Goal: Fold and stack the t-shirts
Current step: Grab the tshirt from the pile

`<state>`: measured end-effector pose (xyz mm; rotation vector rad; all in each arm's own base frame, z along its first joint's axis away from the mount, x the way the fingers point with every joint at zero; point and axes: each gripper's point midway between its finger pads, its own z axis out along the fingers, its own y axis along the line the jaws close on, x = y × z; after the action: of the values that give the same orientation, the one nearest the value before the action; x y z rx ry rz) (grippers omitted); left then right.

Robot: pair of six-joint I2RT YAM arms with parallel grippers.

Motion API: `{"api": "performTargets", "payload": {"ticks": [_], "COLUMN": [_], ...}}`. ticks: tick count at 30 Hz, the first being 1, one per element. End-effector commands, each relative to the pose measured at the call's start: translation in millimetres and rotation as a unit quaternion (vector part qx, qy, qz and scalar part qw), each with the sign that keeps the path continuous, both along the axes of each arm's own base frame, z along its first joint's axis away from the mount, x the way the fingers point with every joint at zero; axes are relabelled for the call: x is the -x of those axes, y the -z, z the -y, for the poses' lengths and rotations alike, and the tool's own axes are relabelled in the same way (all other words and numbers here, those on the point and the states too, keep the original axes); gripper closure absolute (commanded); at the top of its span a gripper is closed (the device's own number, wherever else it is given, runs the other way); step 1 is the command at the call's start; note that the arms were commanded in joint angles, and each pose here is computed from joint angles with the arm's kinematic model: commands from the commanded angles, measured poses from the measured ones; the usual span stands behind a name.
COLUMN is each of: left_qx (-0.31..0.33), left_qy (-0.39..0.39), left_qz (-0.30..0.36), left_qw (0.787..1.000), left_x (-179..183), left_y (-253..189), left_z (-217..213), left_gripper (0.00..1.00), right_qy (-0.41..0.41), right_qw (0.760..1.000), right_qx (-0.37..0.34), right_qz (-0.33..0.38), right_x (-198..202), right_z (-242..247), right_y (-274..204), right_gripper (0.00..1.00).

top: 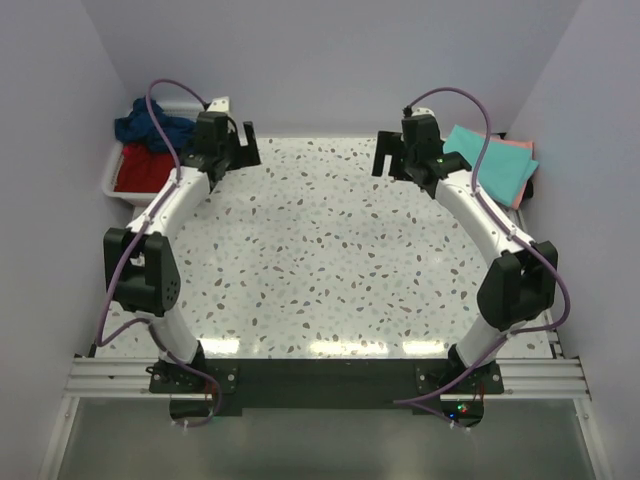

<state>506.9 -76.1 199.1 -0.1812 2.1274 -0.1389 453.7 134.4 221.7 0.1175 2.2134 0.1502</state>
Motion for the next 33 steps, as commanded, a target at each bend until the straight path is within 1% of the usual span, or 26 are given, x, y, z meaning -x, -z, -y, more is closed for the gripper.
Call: {"api": "performTargets", "payload": {"ticks": [1,5,8,9,10,11,12,13,14,15,17,18,20,21,23,26,28,33], "left_qx": [-0.005,-0.005,0.014,0.024,0.033,0.054,0.07,0.083,0.102,0.109,0.119,0.12,0.128,0.134,0.148,0.16,0.178,0.207], "left_qy": [0.009,-0.027,-0.068,-0.087,-0.098,-0.127,-0.131,-0.146,-0.169,-0.178,-0.195,-0.203,-0.216,-0.216,-0.214,-0.205,-0.186,-0.175], "left_qz": [0.052,0.045,0.037,0.04,0.038,0.034,0.037,0.037,0.038,0.039,0.05,0.038,0.035,0.025,0.03,0.023,0.014,0.015], "left_qw": [0.999,0.999,0.997,0.995,0.994,0.99,0.988,0.985,0.98,0.977,0.972,0.971,0.967,0.967,0.965,0.965,0.966,0.963], "left_x": [-8,-17,-30,-38,-42,-45,-53,-57,-60,-68,-77,-82,-88,-92,-99,-113,-119,-133], "left_y": [-32,-28,-25,-27,-26,-25,-27,-27,-26,-25,-32,-18,-15,-2,4,28,37,58], "left_z": [5,-11,-34,-50,-58,-77,-81,-96,-114,-122,-139,-145,-156,-158,-163,-166,-160,-158], "left_gripper": [0.0,0.0,0.0,0.01,0.02,0.07,0.09,0.11,0.16,0.18,0.2,0.21,0.22,0.23,0.24,0.25,0.3,0.33], "right_qy": [-0.005,-0.004,-0.001,-0.002,-0.001,0.001,0.002,0.001,0.002,0.004,0.006,0.006,0.007,0.007,0.009,0.012,0.017,0.023], "right_qw": [1.0,1.0,1.0,1.0,1.0,1.0,1.0,1.0,1.0,1.0,1.0,1.0,1.0,1.0,1.0,1.0,1.0,0.999], "right_qx": [-0.012,-0.012,-0.011,-0.011,-0.011,-0.013,-0.013,-0.016,-0.019,-0.02,-0.027,-0.028,-0.027,-0.026,-0.025,-0.022,-0.019,-0.013], "right_qz": [0.009,0.002,0.002,0.003,0.004,0.004,0.003,0.007,0.002,0.0,-0.005,-0.007,-0.012,-0.013,-0.014,-0.016,-0.018,-0.021], "right_x": [-3,-1,1,1,1,3,3,2,3,4,5,5,5,5,5,3,3,2], "right_z": [-5,-5,-3,-3,-3,-2,-2,-3,-3,-3,-5,-5,-5,-6,-4,-4,-2,0], "right_y": [-10,-4,-3,-4,-5,-4,-2,-4,1,2,7,8,12,14,13,12,13,14], "right_gripper": [0.01,0.01,0.01,0.01,0.01,0.01,0.01,0.01,0.01,0.01,0.02,0.02,0.02,0.02,0.02,0.02,0.02,0.02]}}
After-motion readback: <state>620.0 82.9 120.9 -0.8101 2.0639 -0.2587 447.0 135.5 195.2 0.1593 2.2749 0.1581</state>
